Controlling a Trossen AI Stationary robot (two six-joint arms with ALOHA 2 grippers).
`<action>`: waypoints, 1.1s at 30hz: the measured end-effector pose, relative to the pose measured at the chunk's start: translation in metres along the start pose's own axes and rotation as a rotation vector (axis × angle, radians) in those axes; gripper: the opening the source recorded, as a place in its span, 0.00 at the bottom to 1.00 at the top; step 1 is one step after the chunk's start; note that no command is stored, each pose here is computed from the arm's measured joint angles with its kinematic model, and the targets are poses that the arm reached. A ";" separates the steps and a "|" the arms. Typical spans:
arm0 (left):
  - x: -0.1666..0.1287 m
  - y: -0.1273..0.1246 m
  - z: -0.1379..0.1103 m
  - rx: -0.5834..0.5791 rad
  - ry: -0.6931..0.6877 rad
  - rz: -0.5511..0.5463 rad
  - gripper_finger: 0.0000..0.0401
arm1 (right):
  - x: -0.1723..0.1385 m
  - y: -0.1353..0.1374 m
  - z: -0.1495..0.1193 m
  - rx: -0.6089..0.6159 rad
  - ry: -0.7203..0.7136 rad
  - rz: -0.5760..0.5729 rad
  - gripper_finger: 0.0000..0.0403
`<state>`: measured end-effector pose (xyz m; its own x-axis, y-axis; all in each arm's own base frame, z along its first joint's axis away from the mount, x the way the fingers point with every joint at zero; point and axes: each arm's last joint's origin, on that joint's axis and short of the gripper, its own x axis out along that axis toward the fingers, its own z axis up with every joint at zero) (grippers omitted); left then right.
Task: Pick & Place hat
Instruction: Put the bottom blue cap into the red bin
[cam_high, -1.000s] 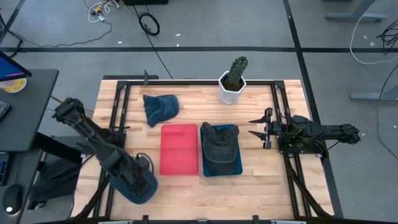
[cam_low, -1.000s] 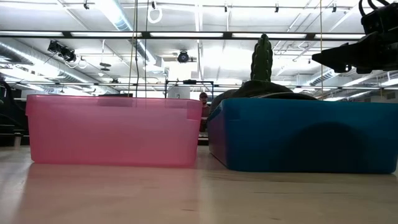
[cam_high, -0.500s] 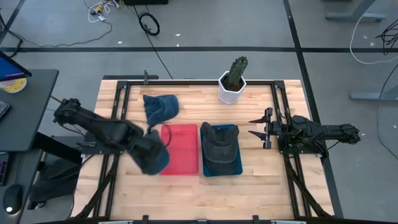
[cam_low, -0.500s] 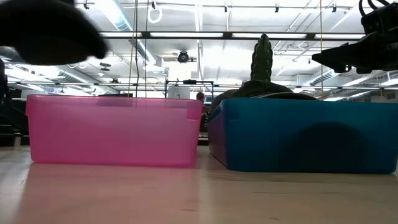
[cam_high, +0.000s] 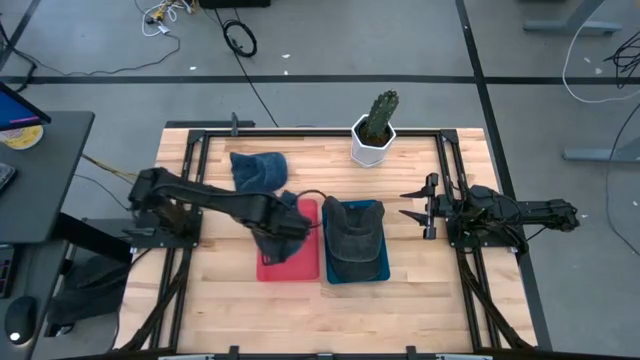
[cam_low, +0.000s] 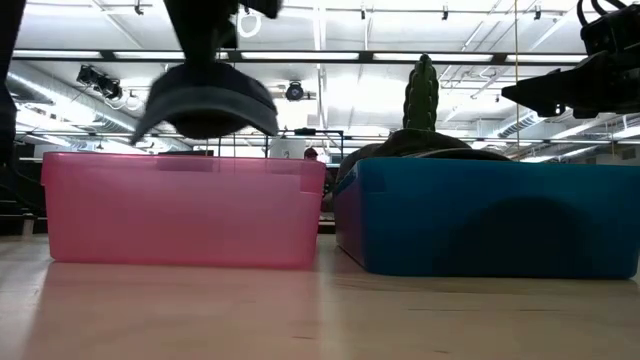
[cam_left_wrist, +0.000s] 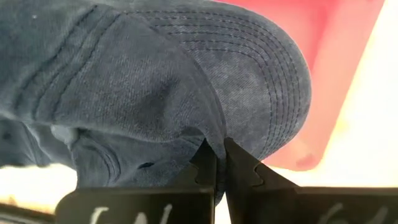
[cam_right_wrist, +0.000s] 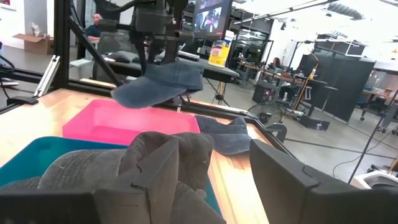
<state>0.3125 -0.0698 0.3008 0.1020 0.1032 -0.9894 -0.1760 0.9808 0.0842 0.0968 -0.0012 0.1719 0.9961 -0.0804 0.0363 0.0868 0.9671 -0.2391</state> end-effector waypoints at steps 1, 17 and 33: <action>0.003 -0.002 0.005 0.020 -0.001 0.012 0.02 | 0.000 0.000 0.000 0.000 0.000 0.000 0.50; 0.042 -0.037 0.031 0.196 -0.003 0.063 0.02 | 0.000 0.000 0.000 0.000 0.000 0.000 0.50; 0.046 -0.050 0.028 0.196 0.031 -0.028 0.02 | 0.000 0.000 0.000 0.000 0.000 0.000 0.50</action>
<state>0.3534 -0.1098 0.2542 0.0735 0.0728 -0.9946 0.0213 0.9970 0.0745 0.0968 -0.0012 0.1719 0.9961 -0.0804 0.0366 0.0869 0.9671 -0.2390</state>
